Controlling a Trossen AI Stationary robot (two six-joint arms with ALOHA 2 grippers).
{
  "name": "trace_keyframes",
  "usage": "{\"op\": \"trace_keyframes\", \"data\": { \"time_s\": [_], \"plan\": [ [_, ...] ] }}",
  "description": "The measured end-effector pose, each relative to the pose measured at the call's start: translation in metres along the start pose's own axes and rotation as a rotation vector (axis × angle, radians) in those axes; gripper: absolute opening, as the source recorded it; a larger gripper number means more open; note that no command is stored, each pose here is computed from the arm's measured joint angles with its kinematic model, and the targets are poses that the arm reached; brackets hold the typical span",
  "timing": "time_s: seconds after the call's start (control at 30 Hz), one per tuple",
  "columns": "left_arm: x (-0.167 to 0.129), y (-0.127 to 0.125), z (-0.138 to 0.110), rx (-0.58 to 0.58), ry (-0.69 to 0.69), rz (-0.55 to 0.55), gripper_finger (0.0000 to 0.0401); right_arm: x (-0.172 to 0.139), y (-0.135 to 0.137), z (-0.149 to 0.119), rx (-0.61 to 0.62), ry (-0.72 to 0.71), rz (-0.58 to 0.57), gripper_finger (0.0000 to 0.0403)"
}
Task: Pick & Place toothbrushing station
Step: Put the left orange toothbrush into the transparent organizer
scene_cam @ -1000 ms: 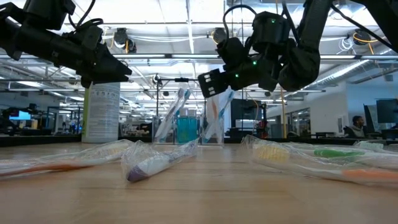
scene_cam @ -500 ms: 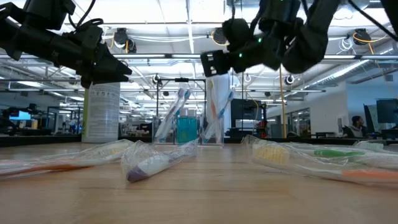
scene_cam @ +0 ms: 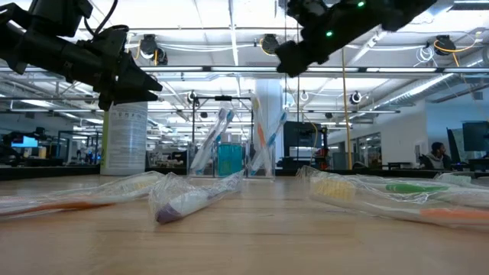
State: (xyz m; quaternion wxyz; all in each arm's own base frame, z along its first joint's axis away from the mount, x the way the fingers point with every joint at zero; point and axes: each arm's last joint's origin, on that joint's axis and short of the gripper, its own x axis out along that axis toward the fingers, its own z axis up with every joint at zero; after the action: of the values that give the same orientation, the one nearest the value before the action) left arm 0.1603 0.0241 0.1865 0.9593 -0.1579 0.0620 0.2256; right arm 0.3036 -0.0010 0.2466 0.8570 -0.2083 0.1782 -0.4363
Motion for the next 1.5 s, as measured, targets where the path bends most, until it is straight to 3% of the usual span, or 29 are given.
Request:
{"op": "trace_keyframes", "data": {
  "time_s": [0.1,0.33,0.47,0.8,0.97,1.23,1.5],
  "plan": [
    [0.000,0.000,0.000,-0.001,0.000,0.000,0.0179,-0.011,-0.013,-0.005,-0.015,0.062,0.102,0.0160],
    [0.000,0.000,0.000,-0.080,-0.001,0.000,0.0179,-0.030,-0.033,-0.027,0.097,0.307,0.485,0.0160],
    [0.000,0.000,0.000,-0.108,-0.001,0.000,0.0179,-0.036,-0.035,-0.039,0.126,0.461,0.598,0.0160],
    [-0.001,-0.007,-0.002,-0.184,0.050,-0.126,0.0179,-0.039,-0.021,-0.089,0.100,0.506,0.626,0.0160],
    [-0.003,-0.010,-0.003,-0.192,0.033,-0.095,0.0179,-0.036,-0.018,-0.098,0.068,0.424,0.637,0.0160],
    [-0.004,-0.018,-0.001,-0.216,-0.007,-0.119,0.0179,-0.027,-0.016,-0.103,0.228,0.196,0.615,0.0160],
    [0.010,-0.046,0.000,-0.166,0.088,-0.181,0.0179,-0.027,-0.016,-0.109,0.277,0.197,0.604,0.0160]
  ]
}}
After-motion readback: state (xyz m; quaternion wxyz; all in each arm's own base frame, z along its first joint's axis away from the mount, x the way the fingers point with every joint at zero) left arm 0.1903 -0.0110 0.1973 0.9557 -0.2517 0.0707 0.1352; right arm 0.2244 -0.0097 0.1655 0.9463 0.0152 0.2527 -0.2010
